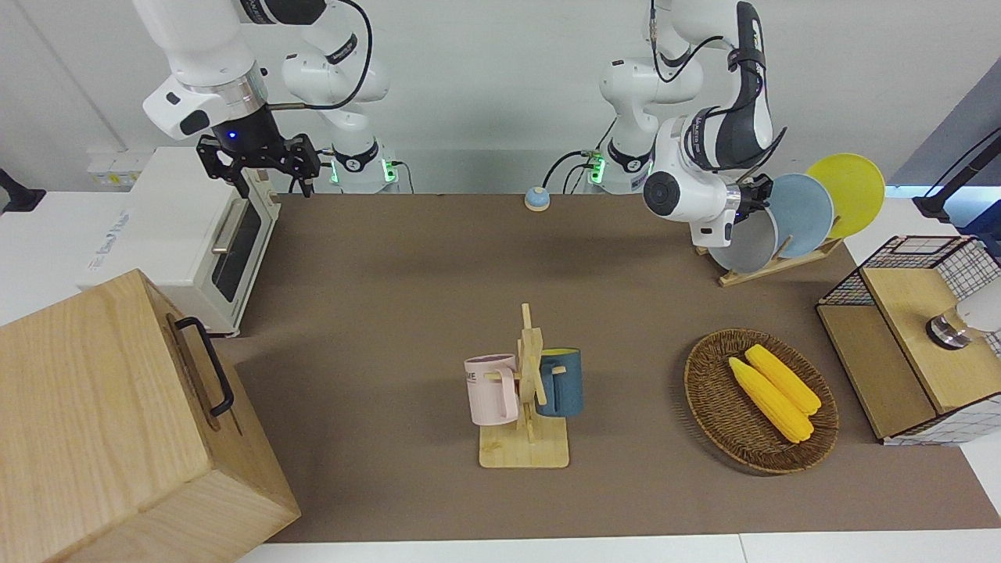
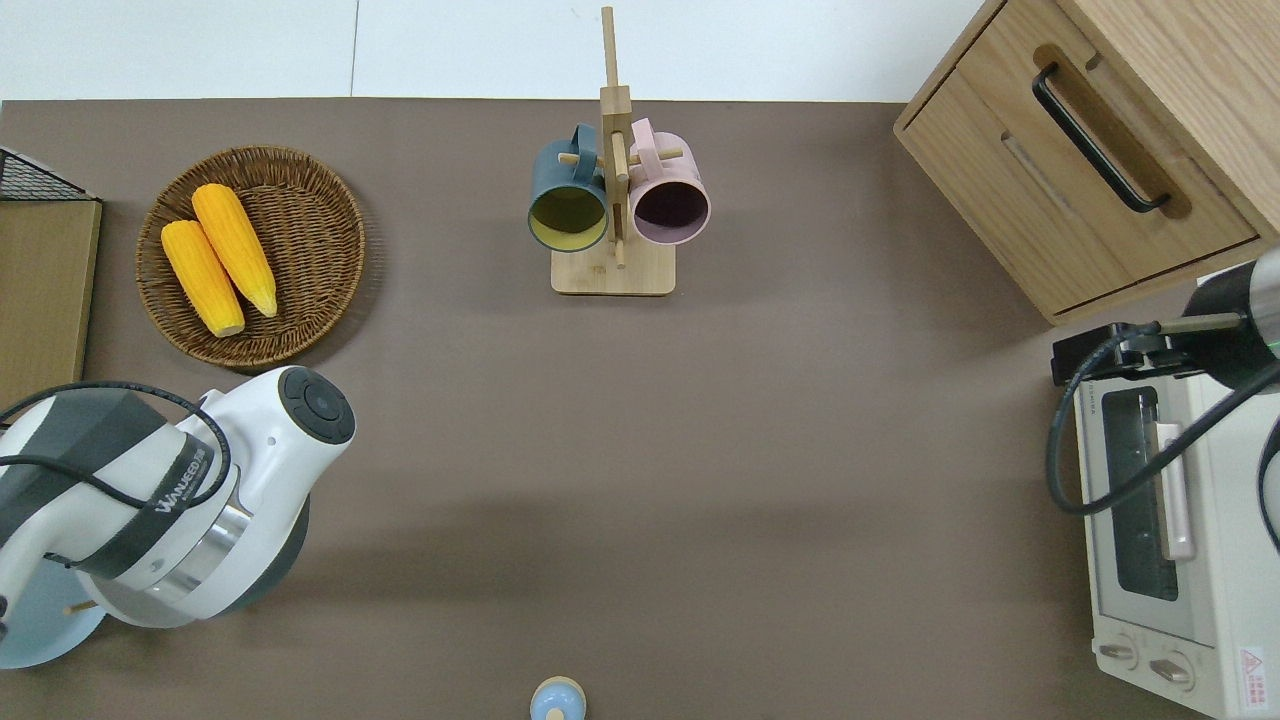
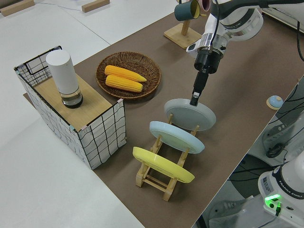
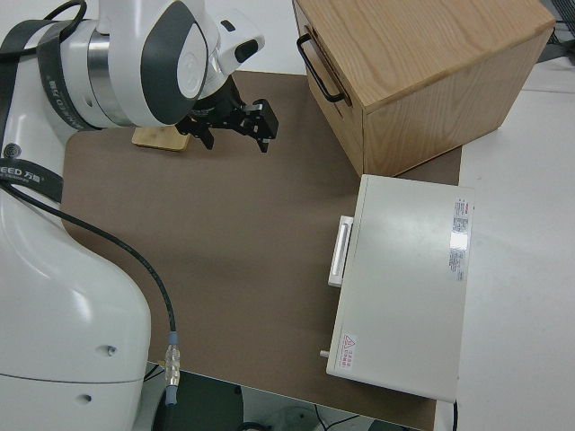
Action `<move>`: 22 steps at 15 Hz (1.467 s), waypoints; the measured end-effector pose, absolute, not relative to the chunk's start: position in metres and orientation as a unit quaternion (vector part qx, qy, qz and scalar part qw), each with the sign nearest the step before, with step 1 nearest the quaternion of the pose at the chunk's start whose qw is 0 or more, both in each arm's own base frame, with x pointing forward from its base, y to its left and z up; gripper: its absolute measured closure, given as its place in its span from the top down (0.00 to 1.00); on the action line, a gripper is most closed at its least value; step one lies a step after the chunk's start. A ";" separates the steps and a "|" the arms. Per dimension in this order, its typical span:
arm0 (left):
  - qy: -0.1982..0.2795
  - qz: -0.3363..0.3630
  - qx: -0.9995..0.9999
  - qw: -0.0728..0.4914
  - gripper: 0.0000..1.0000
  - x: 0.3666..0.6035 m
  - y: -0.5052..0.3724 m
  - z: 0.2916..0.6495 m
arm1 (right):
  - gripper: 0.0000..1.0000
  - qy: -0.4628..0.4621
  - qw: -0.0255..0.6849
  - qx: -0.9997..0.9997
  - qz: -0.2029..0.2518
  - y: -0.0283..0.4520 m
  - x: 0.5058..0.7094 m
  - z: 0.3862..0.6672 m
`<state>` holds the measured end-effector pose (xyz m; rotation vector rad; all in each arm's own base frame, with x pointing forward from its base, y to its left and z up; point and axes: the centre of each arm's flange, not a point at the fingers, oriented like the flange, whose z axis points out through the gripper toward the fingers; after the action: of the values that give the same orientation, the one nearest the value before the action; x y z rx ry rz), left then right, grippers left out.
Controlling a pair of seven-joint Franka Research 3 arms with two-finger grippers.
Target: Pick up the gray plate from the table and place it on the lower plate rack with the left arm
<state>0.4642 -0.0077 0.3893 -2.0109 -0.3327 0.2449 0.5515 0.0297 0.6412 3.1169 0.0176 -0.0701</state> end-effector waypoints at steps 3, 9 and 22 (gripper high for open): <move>-0.138 0.102 -0.838 0.518 0.02 0.464 -0.008 0.389 | 0.99 0.006 0.012 1.000 -0.022 0.030 0.551 0.641; -0.134 0.106 -0.837 0.520 0.60 0.465 -0.010 0.383 | 0.99 0.006 0.012 1.000 -0.022 0.030 0.551 0.641; -0.168 0.106 -0.880 0.432 1.00 0.489 -0.041 0.454 | 0.99 0.006 0.012 1.000 -0.022 0.030 0.551 0.641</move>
<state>0.4887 -0.0408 0.4541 -2.1937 -0.4176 0.2654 0.5515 0.0297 0.6412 3.1169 0.0176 -0.0701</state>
